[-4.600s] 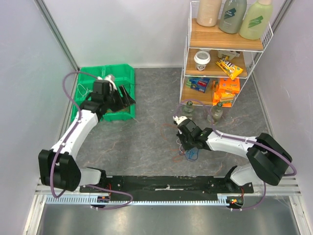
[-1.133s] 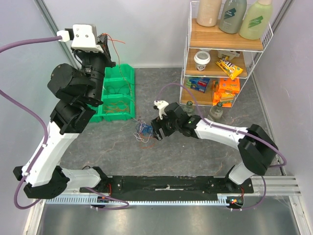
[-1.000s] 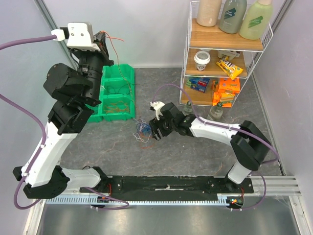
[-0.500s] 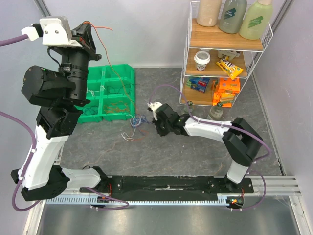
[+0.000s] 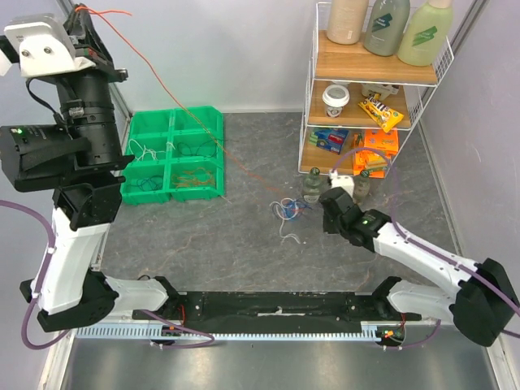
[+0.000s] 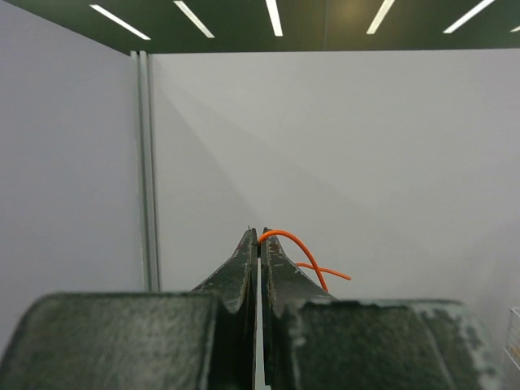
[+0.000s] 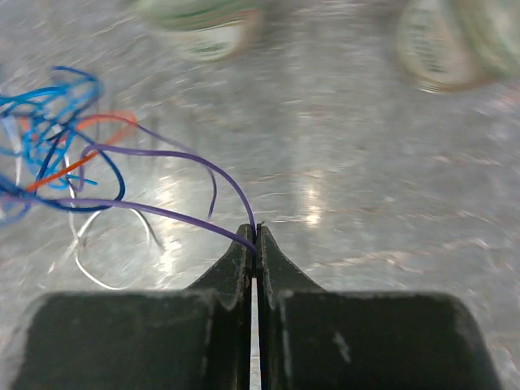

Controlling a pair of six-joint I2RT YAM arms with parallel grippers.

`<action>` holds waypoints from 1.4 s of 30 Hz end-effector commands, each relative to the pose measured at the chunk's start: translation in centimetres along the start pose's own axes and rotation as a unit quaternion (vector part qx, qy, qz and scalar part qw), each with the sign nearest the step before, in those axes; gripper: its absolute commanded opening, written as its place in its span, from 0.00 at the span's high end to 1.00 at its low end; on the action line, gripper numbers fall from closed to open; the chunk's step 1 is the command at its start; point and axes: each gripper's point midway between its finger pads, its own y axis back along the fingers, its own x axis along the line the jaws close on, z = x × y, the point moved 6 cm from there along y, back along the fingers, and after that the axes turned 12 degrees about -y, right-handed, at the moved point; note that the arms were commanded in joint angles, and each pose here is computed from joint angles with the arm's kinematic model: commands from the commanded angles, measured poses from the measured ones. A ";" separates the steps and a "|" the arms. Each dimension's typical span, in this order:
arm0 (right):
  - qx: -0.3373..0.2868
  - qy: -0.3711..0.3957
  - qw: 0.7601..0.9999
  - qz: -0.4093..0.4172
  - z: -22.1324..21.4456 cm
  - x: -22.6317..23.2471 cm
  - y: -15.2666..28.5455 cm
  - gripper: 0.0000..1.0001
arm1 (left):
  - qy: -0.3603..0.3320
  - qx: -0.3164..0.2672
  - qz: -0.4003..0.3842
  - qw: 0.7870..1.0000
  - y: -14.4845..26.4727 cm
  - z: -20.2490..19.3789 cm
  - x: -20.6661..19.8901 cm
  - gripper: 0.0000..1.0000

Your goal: Untangle the cables

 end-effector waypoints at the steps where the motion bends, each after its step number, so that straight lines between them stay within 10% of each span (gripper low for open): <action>1: -0.029 -0.076 0.989 -0.121 0.6 -4.5 1.1 1.00 | -0.038 -0.016 0.076 0.996 -0.2 1.6 3.5 0.98; 14: -0.022 -0.167 0.963 -0.210 -0.1 -9.7 1.6 1.00 | -0.006 -0.102 0.172 0.980 0.6 7.5 11.3 0.98; 26: -0.021 -0.197 0.947 -0.254 0.1 -11.5 1.4 1.00 | -0.040 -0.060 0.146 0.987 -0.1 6.1 9.3 0.98; 42: -0.017 -0.222 0.924 -0.312 0.0 -13.6 0.9 1.00 | 0.001 -0.160 0.237 0.958 4.5 11.0 19.7 0.98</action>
